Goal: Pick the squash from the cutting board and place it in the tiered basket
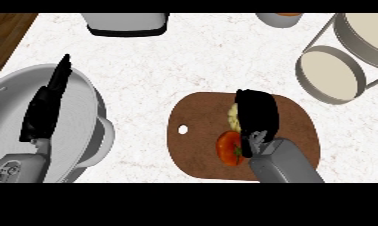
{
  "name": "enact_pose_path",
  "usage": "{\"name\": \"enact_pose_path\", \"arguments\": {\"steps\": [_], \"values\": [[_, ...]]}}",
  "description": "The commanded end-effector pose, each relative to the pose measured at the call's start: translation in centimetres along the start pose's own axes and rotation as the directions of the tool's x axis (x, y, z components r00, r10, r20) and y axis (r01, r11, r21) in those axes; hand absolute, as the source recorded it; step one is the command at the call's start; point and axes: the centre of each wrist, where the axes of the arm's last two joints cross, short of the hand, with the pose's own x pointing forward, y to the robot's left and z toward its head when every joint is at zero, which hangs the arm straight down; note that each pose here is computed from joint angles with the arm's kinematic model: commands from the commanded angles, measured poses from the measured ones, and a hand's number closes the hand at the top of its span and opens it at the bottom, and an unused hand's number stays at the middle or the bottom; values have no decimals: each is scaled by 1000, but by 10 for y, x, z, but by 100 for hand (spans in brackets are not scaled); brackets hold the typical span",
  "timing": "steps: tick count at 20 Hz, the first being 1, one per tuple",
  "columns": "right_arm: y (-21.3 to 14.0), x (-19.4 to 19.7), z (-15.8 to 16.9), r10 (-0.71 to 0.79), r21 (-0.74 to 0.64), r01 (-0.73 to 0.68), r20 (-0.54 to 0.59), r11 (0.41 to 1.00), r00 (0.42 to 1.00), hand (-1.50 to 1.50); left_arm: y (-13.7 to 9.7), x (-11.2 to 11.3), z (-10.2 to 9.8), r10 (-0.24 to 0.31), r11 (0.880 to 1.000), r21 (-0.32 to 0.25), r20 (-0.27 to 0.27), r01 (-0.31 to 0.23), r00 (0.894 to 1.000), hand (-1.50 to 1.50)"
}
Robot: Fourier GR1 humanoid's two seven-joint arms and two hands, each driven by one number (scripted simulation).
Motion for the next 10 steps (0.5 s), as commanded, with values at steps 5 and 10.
{"name": "enact_pose_path", "arguments": {"steps": [5, 10], "values": [[-30, 10, -33, -339, -71, 332, -248, 941, 908, 150, -12, 6, -5, 19, 999, -48, 17, -18, 1000, 0], [-77, -10, -65, -590, -257, 533, -407, 807, 697, 150, -14, 18, -10, 34, 997, -76, 53, -30, 998, 0]]}}
